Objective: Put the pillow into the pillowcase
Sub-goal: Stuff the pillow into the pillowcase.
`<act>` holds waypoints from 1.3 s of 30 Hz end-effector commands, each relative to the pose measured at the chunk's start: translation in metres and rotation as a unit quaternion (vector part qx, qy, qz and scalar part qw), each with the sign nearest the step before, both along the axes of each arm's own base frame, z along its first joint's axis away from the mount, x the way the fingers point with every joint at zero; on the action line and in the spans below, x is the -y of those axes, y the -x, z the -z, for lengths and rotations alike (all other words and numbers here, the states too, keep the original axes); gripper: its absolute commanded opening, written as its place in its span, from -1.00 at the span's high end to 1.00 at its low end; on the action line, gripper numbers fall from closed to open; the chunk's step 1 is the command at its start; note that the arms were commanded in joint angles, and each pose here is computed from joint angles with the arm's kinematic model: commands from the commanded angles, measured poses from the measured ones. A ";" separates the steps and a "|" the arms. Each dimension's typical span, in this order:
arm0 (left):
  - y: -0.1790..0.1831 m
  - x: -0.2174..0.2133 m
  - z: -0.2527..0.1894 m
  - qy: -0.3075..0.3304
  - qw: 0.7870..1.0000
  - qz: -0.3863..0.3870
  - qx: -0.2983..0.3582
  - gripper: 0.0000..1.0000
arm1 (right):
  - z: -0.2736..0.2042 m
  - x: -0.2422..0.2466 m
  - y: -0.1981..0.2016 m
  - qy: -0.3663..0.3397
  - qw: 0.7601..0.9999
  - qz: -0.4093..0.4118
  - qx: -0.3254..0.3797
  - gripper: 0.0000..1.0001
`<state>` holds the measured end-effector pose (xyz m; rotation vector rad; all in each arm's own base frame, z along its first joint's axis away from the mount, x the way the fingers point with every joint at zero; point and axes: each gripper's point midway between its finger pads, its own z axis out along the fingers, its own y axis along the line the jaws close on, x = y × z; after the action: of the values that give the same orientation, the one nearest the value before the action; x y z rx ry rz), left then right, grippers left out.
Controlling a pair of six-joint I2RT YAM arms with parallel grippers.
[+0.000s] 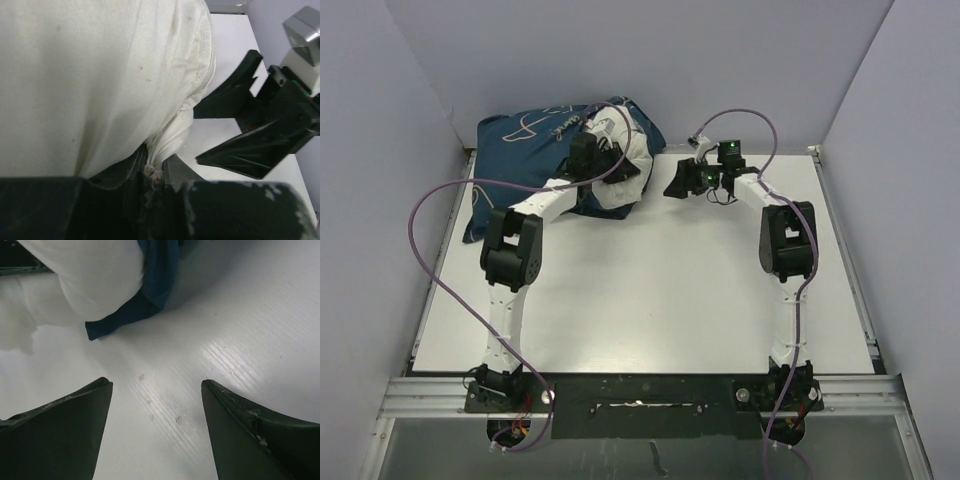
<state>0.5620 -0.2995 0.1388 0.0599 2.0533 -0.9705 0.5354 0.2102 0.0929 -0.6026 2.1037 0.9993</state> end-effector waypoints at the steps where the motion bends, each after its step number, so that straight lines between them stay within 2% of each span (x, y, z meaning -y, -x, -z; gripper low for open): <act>1: 0.002 -0.008 -0.095 0.063 0.995 0.008 0.071 1.00 | -0.041 -0.010 -0.046 0.006 0.995 0.032 0.095 -0.47; 14: 0.019 -0.011 -0.127 0.076 0.994 0.030 0.077 1.00 | -0.025 -0.066 -0.074 -0.033 0.993 0.021 0.113 -0.51; 17: 0.022 -0.013 -0.126 0.075 0.994 0.028 0.074 1.00 | -0.026 -0.081 -0.068 -0.061 0.993 0.004 0.100 -0.49; 22: 0.023 -0.017 -0.128 0.080 0.994 0.027 0.070 1.00 | -0.053 -0.097 -0.051 -0.108 0.987 -0.058 0.103 -0.38; 25: 0.024 -0.016 -0.133 0.083 0.993 0.030 0.073 1.00 | -0.060 -0.099 -0.044 -0.101 0.984 -0.085 0.119 -0.39; 31: 0.033 -0.014 -0.141 0.087 0.993 0.039 0.076 1.00 | -0.045 -0.095 -0.070 -0.031 0.991 -0.001 0.130 -0.49; 34: 0.038 -0.015 -0.145 0.085 0.993 0.042 0.077 1.00 | -0.035 -0.097 -0.071 -0.013 0.992 0.011 0.125 -0.36; 37: 0.043 -0.017 -0.149 0.083 0.993 0.039 0.080 1.00 | -0.028 -0.095 -0.071 -0.007 0.993 0.018 0.119 -0.13; 39: 0.046 -0.018 -0.151 0.083 0.993 0.039 0.081 1.00 | -0.031 -0.096 -0.072 -0.011 0.992 0.016 0.126 -0.06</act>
<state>0.5346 -0.2844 0.1994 0.0559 2.0109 -1.0980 0.5963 0.3023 0.0915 -0.6316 1.9580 0.9503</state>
